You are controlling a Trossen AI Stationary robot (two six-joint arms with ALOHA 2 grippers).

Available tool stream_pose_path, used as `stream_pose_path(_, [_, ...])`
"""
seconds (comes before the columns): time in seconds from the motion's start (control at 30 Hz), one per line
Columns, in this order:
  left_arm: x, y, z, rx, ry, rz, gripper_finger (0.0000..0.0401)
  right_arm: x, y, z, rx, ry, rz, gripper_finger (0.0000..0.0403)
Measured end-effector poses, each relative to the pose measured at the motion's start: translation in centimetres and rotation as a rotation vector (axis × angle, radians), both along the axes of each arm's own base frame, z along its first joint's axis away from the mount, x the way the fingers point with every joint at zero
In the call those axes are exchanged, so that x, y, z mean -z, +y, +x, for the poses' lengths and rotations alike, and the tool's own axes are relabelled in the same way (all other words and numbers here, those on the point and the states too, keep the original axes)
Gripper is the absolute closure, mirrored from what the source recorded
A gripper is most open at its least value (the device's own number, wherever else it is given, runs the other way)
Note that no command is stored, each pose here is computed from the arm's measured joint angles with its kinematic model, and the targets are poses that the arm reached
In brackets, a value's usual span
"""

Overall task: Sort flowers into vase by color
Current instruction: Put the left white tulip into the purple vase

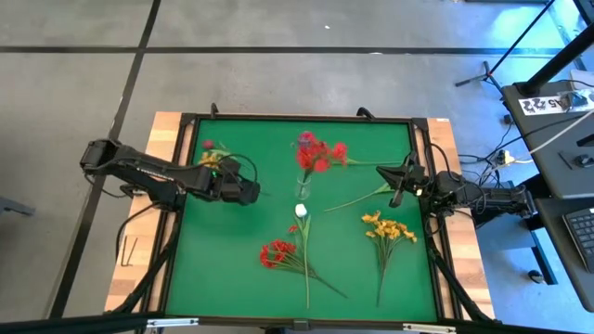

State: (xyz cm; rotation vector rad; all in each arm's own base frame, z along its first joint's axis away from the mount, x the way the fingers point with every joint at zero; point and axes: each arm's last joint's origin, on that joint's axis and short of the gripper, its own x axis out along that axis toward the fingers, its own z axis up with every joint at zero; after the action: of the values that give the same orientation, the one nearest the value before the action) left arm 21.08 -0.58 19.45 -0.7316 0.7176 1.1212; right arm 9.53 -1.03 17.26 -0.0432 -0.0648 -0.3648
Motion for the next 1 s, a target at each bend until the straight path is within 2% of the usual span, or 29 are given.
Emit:
stream_pose_path(0.13, [1.5,0.0,-0.9,-0.045,0.020,-0.041,0.0198,0.0,0.0,0.0,0.000,0.000,0.000,0.0380])
stream_pose_path(0.37, [1.8,0.0,-1.0,-0.102,-0.008,-0.101,0.0198,0.0,0.0,0.0,0.000,0.000,0.000,0.0380])
stream_pose_path(0.6, [1.7,-0.3,-0.4,-0.063,-0.066,-0.104,0.0198,0.0,0.0,0.0,0.000,0.000,0.000,0.0380])
stream_pose_path(0.7, [1.5,-0.5,0.0,0.003,-0.075,-0.076,0.0198,0.0,0.0,0.0,0.000,0.000,0.000,0.0380])
stream_pose_path(1.0, [-0.3,-0.7,2.9,0.220,-0.268,0.146,0.0198,0.0,0.0,0.0,-0.001,0.000,0.000,0.0380])
